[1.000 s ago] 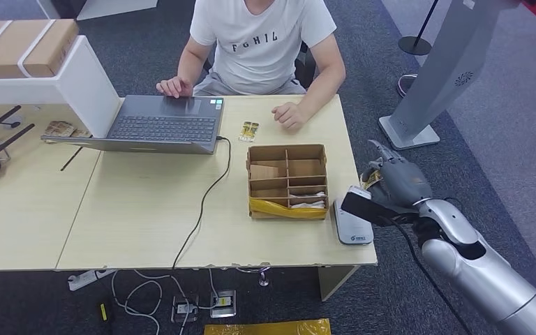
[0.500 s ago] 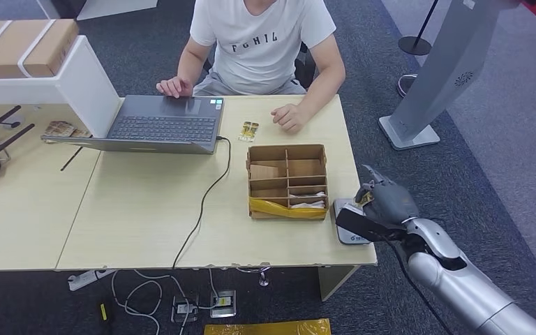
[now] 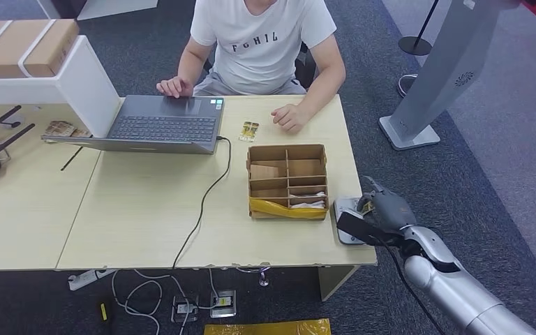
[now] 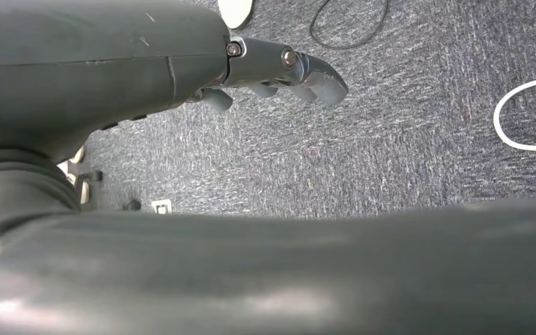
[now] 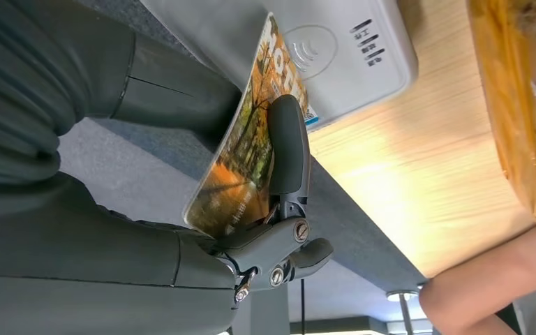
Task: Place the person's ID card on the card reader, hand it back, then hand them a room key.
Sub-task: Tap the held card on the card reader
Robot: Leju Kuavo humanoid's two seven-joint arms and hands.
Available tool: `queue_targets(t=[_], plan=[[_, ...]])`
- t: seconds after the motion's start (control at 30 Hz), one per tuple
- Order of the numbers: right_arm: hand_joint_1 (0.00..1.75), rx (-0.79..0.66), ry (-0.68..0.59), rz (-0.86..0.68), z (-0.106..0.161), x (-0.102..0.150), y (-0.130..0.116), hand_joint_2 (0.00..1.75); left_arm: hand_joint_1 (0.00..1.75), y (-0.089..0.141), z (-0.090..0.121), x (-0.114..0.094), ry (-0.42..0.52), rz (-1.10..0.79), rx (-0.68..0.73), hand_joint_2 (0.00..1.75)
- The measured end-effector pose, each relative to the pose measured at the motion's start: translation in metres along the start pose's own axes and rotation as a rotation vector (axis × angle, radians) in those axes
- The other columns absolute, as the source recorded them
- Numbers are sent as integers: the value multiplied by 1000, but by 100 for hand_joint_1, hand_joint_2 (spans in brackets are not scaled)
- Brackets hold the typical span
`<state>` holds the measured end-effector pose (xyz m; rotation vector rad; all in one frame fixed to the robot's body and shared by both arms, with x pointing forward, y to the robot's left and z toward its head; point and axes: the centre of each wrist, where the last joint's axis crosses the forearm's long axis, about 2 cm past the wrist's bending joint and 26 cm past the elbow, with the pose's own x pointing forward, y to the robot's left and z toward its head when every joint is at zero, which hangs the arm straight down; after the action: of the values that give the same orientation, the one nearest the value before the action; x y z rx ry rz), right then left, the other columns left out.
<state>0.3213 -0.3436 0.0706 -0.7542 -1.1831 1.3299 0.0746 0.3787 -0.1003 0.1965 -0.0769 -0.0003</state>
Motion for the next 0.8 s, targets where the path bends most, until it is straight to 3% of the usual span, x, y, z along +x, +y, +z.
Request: queue_targets(t=[0.57,0.67,0.8], plan=[[175,-41,66,-53,1,-17,4,175,0,0,0,0,-5,0,8,0],[175,-80,78,-62,0,-13,-6,175,0,0,0,0,-10,-8,4,0],[175,-147,54,-72,-2,1,-39,175,0,0,0,0,-21,-21,-7,0]])
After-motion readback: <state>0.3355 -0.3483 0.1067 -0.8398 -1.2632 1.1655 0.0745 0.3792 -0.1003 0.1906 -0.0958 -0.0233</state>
